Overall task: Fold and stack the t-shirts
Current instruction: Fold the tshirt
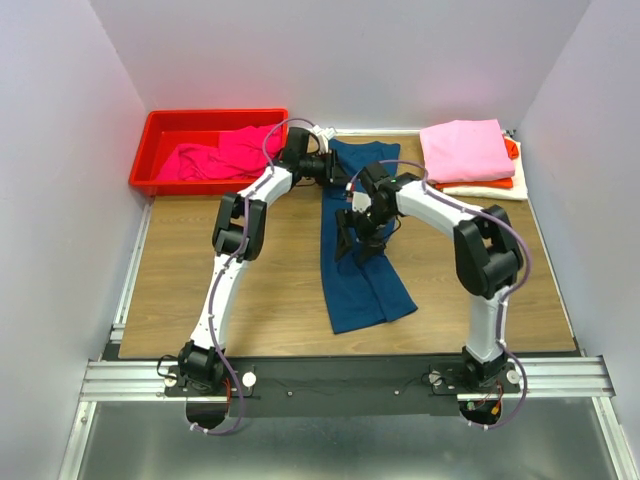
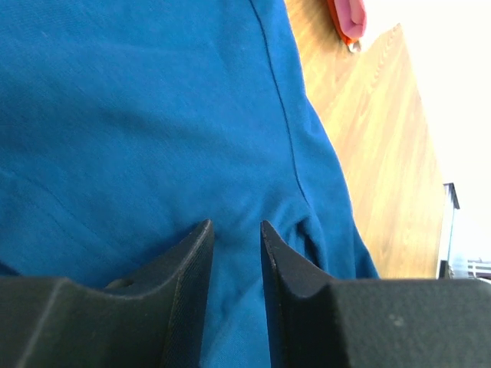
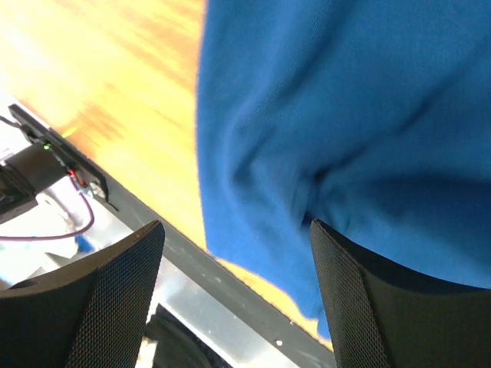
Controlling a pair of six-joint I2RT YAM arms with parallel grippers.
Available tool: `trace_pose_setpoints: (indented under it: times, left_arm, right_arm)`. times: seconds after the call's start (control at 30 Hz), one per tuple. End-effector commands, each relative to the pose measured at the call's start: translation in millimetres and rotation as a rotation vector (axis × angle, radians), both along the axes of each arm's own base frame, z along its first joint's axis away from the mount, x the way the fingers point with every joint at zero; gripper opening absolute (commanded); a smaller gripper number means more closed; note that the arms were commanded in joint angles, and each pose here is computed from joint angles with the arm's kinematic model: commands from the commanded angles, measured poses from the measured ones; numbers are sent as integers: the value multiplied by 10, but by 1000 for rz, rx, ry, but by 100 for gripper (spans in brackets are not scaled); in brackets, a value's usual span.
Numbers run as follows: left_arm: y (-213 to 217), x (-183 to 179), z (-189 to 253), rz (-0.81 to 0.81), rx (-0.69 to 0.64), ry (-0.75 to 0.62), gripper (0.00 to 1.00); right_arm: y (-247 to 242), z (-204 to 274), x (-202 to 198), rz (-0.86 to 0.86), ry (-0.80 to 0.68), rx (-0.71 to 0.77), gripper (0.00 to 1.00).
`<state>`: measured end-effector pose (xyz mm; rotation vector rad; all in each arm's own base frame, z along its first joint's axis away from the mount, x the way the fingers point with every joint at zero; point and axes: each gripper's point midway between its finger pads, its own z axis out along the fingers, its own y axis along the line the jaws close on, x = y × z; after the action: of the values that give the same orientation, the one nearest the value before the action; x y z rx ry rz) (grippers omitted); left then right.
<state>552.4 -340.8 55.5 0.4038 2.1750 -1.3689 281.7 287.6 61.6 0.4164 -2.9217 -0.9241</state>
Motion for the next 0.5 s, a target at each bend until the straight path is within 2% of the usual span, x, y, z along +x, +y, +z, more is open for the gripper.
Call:
trace_pose_setpoints:
  times: [0.0,0.2,0.23,0.3,0.33,0.37,0.47]
  left_arm:
    - [20,54,835,9,-41,-170,40]
    - [142,-5,1698,88,-37,-346,43]
    - [192,-63,1993,104,-39,-407,43]
    - [286,-121,1982,153,-1,-405,44]
    - [354,-214,2244,177,-2,-447,44]
    - [439,-262,2043,217,45,-409,43]
    - [634,-564,1918,297,125,-379,43]
  right_arm:
    - [-171,341,-15,-69,-99,-62,83]
    - [-661,495,-73,-237,-213,-226,84]
    - [-735,544,-90,-262,-232,-236,84]
    - [-982,414,-169,-326,-202,-313,83]
    - [-1056,377,-215,-344,-189,-335,80]
    - [-1139,398,-226,-383,-191,-347,79]
    - [-1358,303,-379,-436,-170,-424,72]
